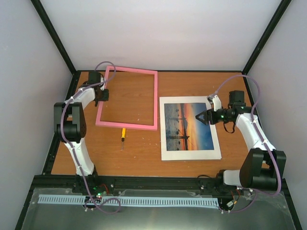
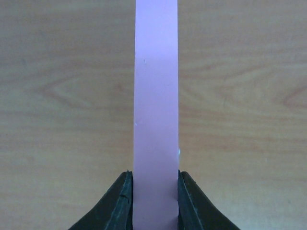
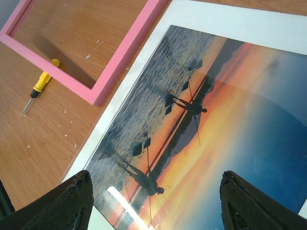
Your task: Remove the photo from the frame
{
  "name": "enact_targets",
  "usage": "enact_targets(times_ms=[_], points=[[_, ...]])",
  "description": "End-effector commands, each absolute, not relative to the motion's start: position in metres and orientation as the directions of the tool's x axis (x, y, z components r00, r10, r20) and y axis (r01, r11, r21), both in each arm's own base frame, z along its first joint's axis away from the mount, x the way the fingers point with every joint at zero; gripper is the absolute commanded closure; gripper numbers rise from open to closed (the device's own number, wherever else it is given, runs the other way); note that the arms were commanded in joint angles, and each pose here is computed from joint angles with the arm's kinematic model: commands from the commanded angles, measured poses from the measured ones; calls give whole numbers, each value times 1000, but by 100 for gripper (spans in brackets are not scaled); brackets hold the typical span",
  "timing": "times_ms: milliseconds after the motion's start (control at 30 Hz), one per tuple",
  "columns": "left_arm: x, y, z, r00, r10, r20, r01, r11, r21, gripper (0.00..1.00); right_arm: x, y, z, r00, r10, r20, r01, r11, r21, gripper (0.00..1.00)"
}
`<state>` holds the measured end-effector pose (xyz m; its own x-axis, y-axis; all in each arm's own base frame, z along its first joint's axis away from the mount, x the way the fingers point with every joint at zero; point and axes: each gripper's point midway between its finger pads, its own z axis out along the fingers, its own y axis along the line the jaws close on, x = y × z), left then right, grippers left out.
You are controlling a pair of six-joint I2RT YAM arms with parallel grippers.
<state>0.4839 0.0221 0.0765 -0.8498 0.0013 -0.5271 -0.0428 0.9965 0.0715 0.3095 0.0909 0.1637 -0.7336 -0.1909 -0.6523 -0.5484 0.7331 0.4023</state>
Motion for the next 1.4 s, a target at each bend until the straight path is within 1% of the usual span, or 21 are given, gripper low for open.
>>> enact_targets(times_ms=[0, 167, 267, 367, 567, 633, 733, 833, 867, 967, 1067, 1100, 1133, 1167, 1200, 1233, 1267, 1367], points=[[529, 27, 114, -764, 63, -642, -13, 994, 113, 99, 308, 94, 161, -730, -201, -653, -558, 727, 400, 30], [547, 23, 100, -760, 59, -648, 0, 996, 90, 99, 309, 93, 159, -732, -202, -650, -554, 733, 396, 31], [553, 19, 79, -776, 53, -629, 11, 997, 70, 99, 308, 93, 157, -737, -203, -645, -552, 732, 400, 31], [554, 21, 68, -780, 44, -624, -1, 997, 71, 99, 309, 92, 156, -738, -203, -644, -549, 736, 397, 31], [552, 25, 65, -756, 55, -652, -12, 995, 98, 99, 310, 92, 153, -743, -205, -637, -545, 737, 399, 31], [551, 27, 62, -765, 67, -640, -10, 993, 115, 99, 310, 93, 151, -747, -207, -632, -544, 736, 402, 31], [537, 26, 52, -780, 91, -619, 15, 992, 128, 99, 309, 93, 150, -748, -210, -629, -545, 736, 403, 31], [507, 23, 54, -768, 155, -621, 69, 985, 159, 99, 310, 94, 149, -750, -208, -627, -544, 734, 406, 31], [502, 24, 59, -746, 175, -642, 77, 981, 177, 99, 310, 95, 149, -751, -210, -626, -546, 732, 408, 31], [482, 25, 69, -722, 200, -662, 82, 975, 205, 99, 309, 99, 146, -755, -220, -617, -551, 722, 418, 32], [473, 26, 71, -722, 195, -664, 72, 976, 208, 99, 308, 104, 144, -757, -231, -611, -561, 710, 426, 32], [472, 28, 69, -731, 183, -657, 60, 977, 205, 93, 308, 106, 144, -756, -237, -610, -565, 707, 425, 32], [473, 30, 66, -748, 167, -643, 46, 979, 200, 84, 308, 108, 144, -753, -244, -611, -570, 705, 422, 32], [474, 34, 63, -769, 135, -625, 11, 980, 198, 72, 308, 109, 144, -752, -248, -611, -574, 702, 421, 32], [472, 40, 56, -803, 101, -587, -25, 979, 203, 64, 307, 111, 145, -750, -250, -612, -577, 700, 422, 32], [470, 45, 51, -829, 65, -555, -65, 975, 211, 58, 307, 111, 146, -749, -252, -613, -580, 697, 421, 32], [471, 49, 50, -838, 42, -545, -91, 972, 214, 55, 306, 111, 146, -747, -254, -614, -581, 698, 418, 32], [474, 55, 62, -829, -10, -560, -156, 964, 213, 46, 306, 109, 147, -741, -261, -619, -583, 708, 399, 31]])
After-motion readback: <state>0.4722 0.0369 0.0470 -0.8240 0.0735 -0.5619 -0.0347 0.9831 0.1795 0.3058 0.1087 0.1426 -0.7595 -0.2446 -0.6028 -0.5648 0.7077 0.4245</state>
